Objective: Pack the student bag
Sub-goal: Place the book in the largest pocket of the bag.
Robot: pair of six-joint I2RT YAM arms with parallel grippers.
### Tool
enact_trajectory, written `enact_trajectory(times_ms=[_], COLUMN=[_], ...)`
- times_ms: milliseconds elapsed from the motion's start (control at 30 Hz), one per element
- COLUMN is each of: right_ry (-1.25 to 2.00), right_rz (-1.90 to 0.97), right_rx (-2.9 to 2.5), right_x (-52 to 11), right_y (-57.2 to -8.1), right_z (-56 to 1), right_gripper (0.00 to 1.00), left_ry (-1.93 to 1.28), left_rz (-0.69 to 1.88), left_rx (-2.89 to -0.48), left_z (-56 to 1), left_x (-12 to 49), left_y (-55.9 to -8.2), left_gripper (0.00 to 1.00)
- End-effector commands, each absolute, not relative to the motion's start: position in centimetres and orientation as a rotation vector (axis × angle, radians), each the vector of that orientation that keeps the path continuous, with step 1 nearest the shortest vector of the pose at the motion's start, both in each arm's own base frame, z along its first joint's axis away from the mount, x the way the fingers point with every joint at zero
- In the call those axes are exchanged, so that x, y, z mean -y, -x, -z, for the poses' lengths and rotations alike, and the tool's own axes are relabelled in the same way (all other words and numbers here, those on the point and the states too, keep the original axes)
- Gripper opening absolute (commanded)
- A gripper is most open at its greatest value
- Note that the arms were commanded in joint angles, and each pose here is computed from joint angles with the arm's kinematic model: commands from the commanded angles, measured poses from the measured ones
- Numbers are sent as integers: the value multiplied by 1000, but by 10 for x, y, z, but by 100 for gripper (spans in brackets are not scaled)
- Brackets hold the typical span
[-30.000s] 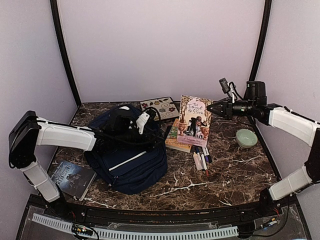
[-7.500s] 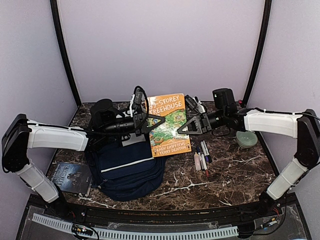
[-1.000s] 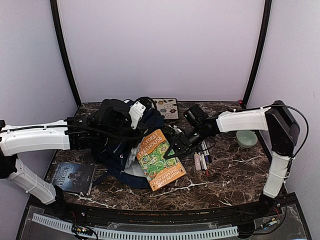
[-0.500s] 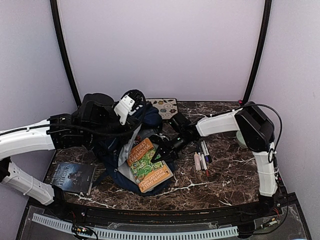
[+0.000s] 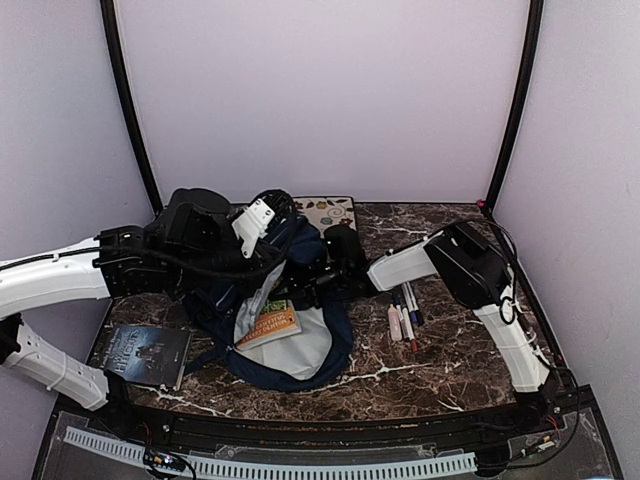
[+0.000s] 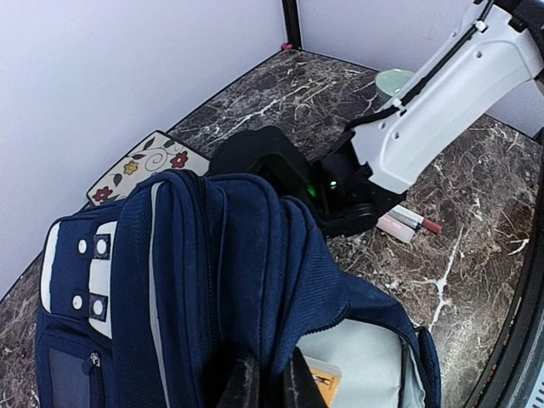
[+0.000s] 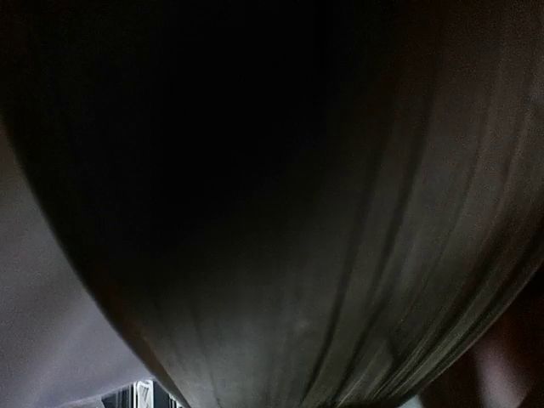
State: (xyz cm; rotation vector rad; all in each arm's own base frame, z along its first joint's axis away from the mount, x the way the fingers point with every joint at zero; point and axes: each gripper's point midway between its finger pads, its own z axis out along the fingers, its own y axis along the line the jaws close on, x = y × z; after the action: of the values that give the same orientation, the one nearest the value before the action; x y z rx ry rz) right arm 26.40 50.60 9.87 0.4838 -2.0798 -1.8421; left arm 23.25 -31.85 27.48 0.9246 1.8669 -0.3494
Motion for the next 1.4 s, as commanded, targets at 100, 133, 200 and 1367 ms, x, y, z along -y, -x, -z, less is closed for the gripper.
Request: enact_trajectory(times_ms=[100,133,200,1367], right_ry=[-523,-510,-437,-324], right_rz=[1962,1936,1835,1568], right_rx=[2108,2142,2191,2173], right_x=[-530,-529,-524,-504], right_y=[-295,-296,-293,-218], right_z=[-121,-115,-102,-100], right_gripper=[0,4,14,14], left_ry=[-883,-884,-882,-834], left_rz=[556,553,545,519], left_rx=[-1687,-1690,-1695,-1682], left_z=[-347,-346,-345,-345], left_x=[344,343,341,322], left_y=[-221,-221,-221,-219], left_gripper=[0,0,0,0])
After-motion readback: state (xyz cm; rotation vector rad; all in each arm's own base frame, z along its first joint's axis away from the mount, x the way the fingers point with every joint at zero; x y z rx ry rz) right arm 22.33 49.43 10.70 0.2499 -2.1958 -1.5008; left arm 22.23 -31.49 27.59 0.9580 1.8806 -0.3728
